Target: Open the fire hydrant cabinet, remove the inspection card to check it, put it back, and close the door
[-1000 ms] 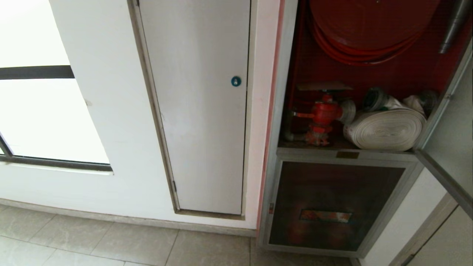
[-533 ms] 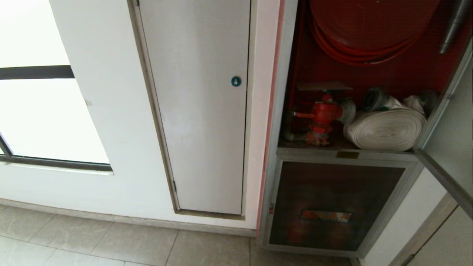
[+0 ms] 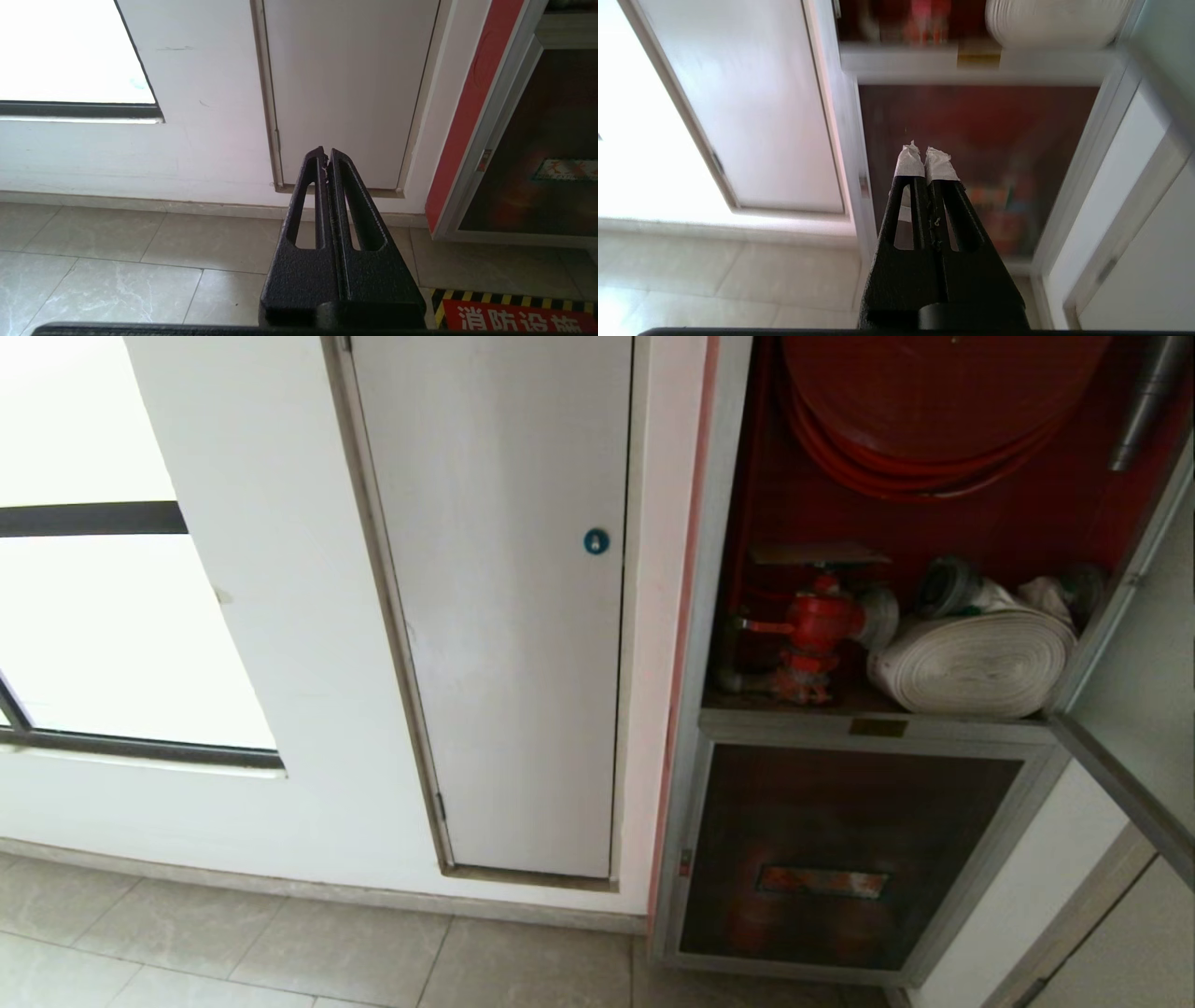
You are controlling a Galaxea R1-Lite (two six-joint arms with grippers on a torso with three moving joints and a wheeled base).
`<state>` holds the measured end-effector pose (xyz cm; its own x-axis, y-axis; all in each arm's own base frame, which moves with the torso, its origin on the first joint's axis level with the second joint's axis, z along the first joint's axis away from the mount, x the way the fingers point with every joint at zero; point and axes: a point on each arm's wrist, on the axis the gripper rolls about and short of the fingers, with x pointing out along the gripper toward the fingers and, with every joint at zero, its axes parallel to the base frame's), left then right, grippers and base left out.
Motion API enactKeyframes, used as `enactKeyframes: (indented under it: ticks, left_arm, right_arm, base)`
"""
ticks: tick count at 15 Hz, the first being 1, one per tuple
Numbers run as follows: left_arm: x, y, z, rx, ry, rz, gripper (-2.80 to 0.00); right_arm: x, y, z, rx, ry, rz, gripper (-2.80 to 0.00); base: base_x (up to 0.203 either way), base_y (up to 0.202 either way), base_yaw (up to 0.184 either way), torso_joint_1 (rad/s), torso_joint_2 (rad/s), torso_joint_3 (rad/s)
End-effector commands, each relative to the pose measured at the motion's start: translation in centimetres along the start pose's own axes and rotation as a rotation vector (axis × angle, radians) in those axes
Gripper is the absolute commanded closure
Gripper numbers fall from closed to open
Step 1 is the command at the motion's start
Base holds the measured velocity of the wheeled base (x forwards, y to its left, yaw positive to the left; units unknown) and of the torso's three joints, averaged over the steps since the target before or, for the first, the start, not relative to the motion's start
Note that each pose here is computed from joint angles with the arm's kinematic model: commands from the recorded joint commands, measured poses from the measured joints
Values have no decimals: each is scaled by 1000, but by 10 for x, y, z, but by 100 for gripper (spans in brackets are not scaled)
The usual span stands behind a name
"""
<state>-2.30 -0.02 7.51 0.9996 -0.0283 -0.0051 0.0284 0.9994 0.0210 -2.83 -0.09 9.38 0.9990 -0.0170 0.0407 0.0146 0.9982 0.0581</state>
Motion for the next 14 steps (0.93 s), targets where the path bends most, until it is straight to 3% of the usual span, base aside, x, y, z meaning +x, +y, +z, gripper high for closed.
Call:
enactKeyframes:
  ticks: [1,4,9,12,14]
  left_arm:
    - [0,0,0,0,0,1,0]
    - [0,0,0,0,0,1,0]
    - [0,0,0,0,0,1,0]
    - [0,0,0,0,0,1,0]
    - [0,0,0,0,0,1,0]
  right_arm:
    - [-1,1,19,1,-13,0,0]
    - [7,3,59,-1,2,-39,0]
    - [33,4,148,-34,-53,-253,0]
    - [50,2,176,-91,-103,-448,0]
    - [60,2,188,-103,-133,-504,0]
  base:
    - [0,0,0,0,0,0]
    - [0,0,0,0,0,0]
    - [0,0,0,0,0,0]
    - [0,0,0,0,0,0]
    - [0,0,0,0,0,0]
